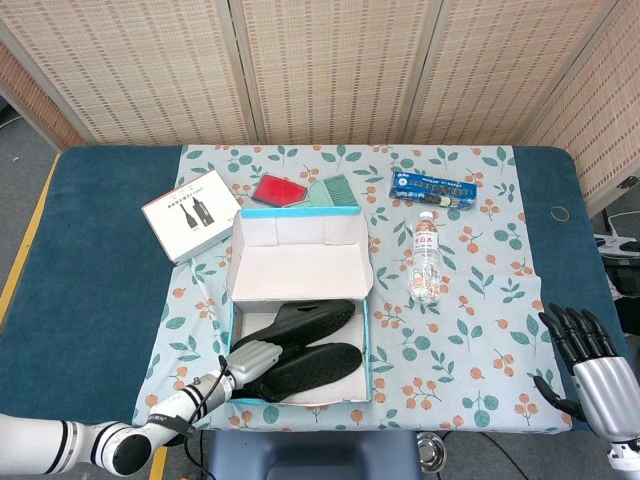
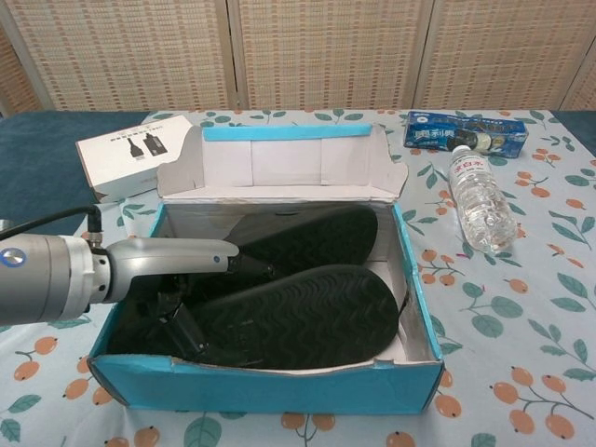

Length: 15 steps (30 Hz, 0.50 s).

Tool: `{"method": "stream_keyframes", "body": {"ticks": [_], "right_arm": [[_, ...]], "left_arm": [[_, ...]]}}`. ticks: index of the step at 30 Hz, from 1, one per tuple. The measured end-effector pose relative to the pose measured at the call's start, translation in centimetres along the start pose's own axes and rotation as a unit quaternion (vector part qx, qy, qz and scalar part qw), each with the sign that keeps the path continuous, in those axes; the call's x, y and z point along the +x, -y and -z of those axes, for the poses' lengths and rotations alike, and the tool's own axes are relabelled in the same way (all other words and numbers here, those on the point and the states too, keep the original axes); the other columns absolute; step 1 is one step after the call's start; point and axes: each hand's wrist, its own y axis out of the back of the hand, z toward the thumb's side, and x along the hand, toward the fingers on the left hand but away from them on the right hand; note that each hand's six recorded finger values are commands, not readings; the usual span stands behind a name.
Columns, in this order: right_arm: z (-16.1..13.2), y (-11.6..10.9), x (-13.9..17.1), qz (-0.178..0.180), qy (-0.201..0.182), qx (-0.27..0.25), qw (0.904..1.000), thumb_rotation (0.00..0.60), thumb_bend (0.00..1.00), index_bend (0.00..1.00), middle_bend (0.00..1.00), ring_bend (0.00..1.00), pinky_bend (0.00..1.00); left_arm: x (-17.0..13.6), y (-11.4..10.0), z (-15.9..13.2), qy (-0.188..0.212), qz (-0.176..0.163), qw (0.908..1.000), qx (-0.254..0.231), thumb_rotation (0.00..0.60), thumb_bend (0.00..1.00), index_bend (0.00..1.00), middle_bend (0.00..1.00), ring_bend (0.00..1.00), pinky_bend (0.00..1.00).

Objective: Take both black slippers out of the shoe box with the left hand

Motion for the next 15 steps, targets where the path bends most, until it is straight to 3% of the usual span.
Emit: {"method": "stream_keyframes", "body": {"ticks": [6, 12, 15], "right_arm": [[0.00, -0.05, 0.03, 0.000, -0.001, -0.003, 1.0000, 0.575, 0.18, 0.00, 0.00, 0.00, 0.00], [-0.05, 0.09, 0.02, -0.006, -0.002, -0.005, 1.0000, 0.573, 0.18, 0.00, 0.00, 0.00, 0.00], [-0.07, 0.09, 0.04, -0.006, -0.003, -0.006, 1.0000, 0.574, 0.18, 0.00, 0.00, 0.00, 0.00]], "left_arm": [[0.26, -0.10, 0.25, -0.015, -0.015, 0.9995, 0.023, 0.600, 0.51, 0.66, 0.67, 0.54, 0.61], [0.16, -0.74, 0.13, -0.026, -0.058, 0.9972, 0.039, 0.600, 0.68, 0.80, 0.81, 0.65, 0.70], [-0.13, -0.91, -0.08, -0.031, -0.082, 0.9950, 0.049, 0.600, 0.71, 0.82, 0.83, 0.67, 0.72]]}}
